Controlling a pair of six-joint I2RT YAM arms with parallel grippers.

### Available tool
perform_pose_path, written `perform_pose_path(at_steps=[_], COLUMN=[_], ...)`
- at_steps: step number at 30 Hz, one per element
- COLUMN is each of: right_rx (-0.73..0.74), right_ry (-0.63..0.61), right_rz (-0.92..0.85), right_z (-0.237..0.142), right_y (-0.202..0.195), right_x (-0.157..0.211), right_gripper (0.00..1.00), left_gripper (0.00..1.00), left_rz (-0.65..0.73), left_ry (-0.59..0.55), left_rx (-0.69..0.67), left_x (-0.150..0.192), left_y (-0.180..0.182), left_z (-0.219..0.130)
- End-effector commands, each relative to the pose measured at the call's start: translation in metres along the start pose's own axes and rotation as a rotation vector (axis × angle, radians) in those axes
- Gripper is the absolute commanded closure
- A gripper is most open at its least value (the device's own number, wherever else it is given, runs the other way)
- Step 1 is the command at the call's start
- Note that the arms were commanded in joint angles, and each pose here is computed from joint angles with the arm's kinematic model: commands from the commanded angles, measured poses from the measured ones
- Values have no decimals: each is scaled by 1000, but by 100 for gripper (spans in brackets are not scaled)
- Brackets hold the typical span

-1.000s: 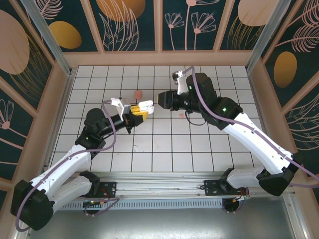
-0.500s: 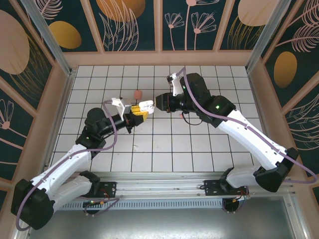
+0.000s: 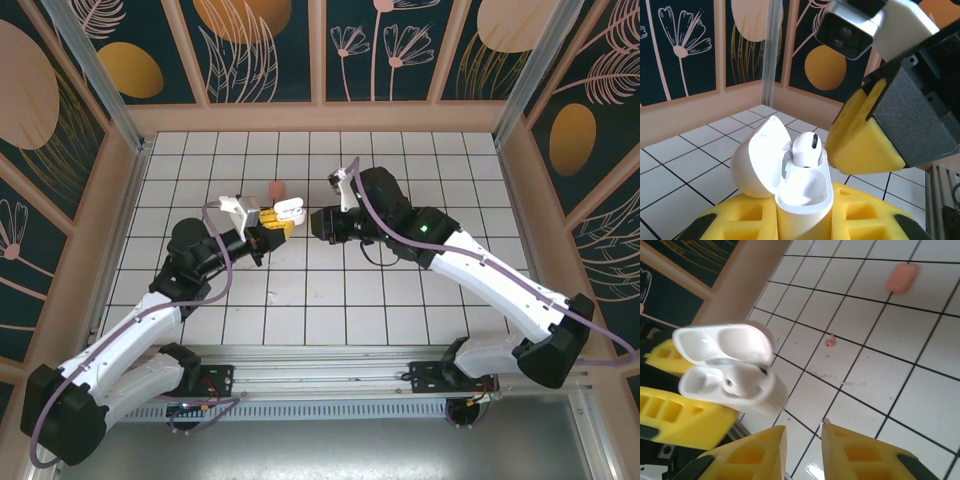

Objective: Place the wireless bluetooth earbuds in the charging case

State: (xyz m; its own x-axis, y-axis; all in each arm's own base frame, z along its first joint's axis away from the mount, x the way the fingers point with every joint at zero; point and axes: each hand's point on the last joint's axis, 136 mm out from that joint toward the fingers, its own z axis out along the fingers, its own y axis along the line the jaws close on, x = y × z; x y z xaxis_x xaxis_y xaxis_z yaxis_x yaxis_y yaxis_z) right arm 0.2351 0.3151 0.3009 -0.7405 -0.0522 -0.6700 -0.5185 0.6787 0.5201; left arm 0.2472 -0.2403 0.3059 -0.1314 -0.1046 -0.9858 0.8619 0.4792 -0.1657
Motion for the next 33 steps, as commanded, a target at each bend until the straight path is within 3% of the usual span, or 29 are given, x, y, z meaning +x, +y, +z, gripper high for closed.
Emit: perform_pose_path(at_steps=[1,7,13,18,23,33], right_rx=[34,98,101,22,136,130], right_ry=[-140,-161,11,206,378,545], right_rz=[54,191,339,432,397,403], right_z=[-33,-30,36,104,151,206], right_y=[-8,-51,-78,-72,-59,-24], right_x=[-16,8,64,119,153,195], right_gripper=[75,80,81,81,74,62], left_gripper=[100,100,100,100,100,100], left_rz=[20,44,42,29,20,43], left_ry=[-35,6,23,-8,-33,-59], left_rx=[-38,-123,-174,-198,-214,-278], left_x=[-10,-3,0,0,-5,-16], left_y=[0,4,1,-2,-4,-8], left_z=[-8,-27,-47,-60,-69,-92])
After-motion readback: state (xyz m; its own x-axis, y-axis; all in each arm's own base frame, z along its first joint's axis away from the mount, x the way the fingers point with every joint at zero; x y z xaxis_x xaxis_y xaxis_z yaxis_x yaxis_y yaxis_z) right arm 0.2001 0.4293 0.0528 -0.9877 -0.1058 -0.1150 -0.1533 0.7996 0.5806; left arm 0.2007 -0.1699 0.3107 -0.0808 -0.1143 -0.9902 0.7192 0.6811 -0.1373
